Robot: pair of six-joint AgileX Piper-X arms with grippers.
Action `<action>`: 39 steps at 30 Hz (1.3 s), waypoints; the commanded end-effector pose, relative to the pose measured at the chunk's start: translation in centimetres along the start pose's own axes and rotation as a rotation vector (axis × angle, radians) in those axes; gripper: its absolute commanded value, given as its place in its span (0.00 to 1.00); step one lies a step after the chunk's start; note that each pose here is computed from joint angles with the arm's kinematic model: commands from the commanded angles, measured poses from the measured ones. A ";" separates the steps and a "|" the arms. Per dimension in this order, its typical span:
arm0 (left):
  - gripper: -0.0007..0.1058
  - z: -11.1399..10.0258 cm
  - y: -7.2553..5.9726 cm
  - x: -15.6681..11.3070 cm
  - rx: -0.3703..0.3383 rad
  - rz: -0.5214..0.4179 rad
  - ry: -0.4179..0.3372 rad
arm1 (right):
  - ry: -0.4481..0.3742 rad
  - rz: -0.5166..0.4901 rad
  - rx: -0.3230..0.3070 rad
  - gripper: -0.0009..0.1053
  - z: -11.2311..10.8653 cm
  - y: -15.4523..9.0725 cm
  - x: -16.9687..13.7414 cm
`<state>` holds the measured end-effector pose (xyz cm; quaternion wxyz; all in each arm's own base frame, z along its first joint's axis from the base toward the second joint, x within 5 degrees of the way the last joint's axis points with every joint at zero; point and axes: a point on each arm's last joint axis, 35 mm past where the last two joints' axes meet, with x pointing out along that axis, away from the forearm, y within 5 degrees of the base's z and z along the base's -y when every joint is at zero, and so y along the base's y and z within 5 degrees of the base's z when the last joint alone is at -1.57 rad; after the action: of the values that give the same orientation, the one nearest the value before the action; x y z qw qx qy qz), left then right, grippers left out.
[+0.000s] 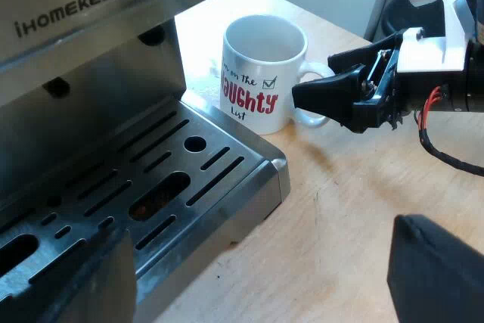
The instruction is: Place mug into machine
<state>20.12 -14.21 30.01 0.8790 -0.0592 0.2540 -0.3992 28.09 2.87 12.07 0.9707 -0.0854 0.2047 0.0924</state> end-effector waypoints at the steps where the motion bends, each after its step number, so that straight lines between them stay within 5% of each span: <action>1: 0.66 0.5 -0.2 -0.1 0.007 -0.011 -0.022 | -0.023 0.008 -0.002 0.69 0.4 0.0 0.1; 7: 0.66 0.4 -0.3 -0.1 0.006 -0.025 -0.017 | -0.032 0.069 0.030 0.09 0.5 0.2 0.1; 9: 0.66 0.4 -0.3 -0.1 0.006 -0.025 -0.017 | -0.034 0.083 0.030 0.01 0.5 0.3 0.1; 20: 0.66 0.4 -0.4 -0.3 -0.001 -0.024 -0.011 | -0.082 0.049 -0.031 0.01 2.8 2.1 -1.6; 39: 0.66 1.1 -3.0 -7.9 0.042 -0.029 -0.128 | -0.045 -0.008 -0.098 0.01 7.4 2.0 -10.4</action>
<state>14.31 -10.52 34.76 0.8874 -0.0685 0.1914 -0.4137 21.44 4.90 21.24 0.9645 -0.1237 0.2113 0.0990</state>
